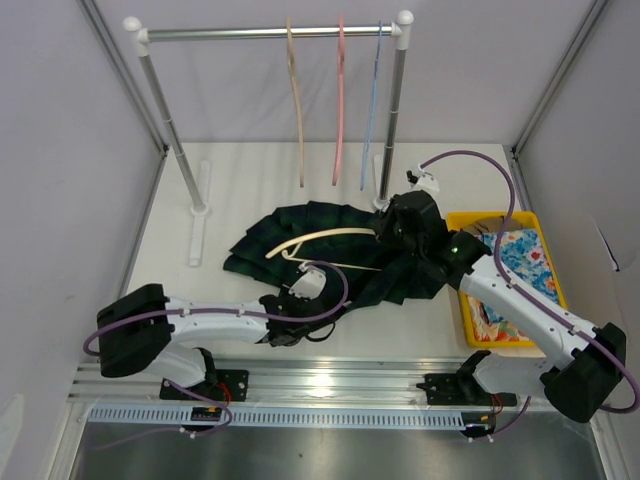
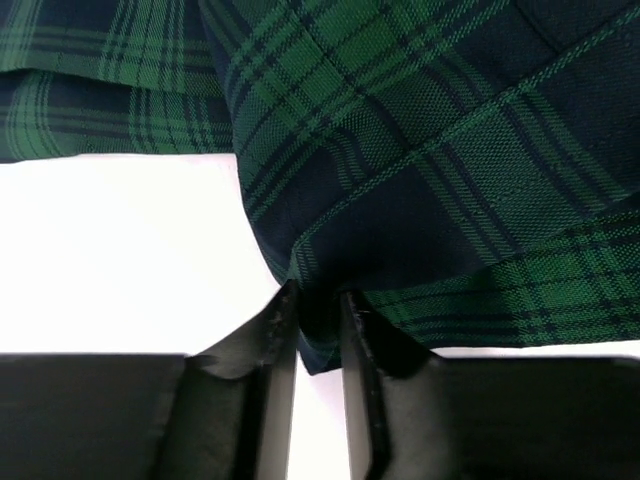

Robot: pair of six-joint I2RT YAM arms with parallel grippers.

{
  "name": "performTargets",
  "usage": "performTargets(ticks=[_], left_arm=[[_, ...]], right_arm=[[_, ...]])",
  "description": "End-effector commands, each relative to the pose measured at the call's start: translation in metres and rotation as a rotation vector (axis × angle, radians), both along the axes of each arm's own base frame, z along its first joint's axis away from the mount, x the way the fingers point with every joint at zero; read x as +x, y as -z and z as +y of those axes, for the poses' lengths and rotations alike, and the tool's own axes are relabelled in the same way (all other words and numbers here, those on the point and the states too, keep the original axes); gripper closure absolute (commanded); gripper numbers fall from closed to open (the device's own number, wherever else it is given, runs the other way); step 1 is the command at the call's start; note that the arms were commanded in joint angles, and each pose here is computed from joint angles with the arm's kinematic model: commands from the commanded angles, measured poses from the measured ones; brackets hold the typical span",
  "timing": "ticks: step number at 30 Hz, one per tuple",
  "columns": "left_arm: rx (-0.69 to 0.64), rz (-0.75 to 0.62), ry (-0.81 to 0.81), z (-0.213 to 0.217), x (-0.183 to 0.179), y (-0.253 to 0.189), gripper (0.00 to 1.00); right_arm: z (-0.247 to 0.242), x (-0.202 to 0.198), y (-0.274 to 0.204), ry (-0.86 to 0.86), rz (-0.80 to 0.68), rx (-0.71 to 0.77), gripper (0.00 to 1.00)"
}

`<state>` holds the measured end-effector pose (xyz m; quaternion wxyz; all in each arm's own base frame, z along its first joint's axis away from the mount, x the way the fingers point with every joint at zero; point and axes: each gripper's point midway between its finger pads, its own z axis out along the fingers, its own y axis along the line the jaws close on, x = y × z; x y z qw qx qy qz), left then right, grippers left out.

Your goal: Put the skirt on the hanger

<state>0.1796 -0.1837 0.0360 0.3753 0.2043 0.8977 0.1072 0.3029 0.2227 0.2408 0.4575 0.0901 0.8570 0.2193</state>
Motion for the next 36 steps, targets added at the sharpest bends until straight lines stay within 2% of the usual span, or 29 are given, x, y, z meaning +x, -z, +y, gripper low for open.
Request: performTargets(ticks=[1, 5, 9, 11, 21, 36], left_arm=[[-0.102, -0.045, -0.001, -0.015, 0.013, -0.022, 0.77], [-0.169, -0.031, 0.014, -0.018, 0.016, -0.027, 0.88], [-0.236, -0.017, 0.019, -0.02, 0.02, -0.032, 0.92], [-0.271, -0.005, 0.018, -0.019, 0.022, -0.034, 1.0], [-0.548, 0.095, 0.047, -0.024, 0.023, -0.045, 1.0], [-0.876, 0.258, -0.049, -0.016, 0.043, -0.07, 1.0]], right_arm=[[-0.012, 0.003, -0.02, 0.024, -0.062, 0.001, 1.0], [-0.014, 0.002, -0.02, 0.024, -0.062, -0.002, 1.0], [-0.017, 0.001, -0.018, 0.028, -0.058, -0.007, 1.0], [-0.019, 0.001, -0.015, 0.032, -0.056, -0.008, 1.0], [-0.034, 0.005, -0.017, 0.054, -0.072, -0.025, 1.0], [-0.052, -0.008, 0.0, -0.002, -0.151, -0.041, 1.0]])
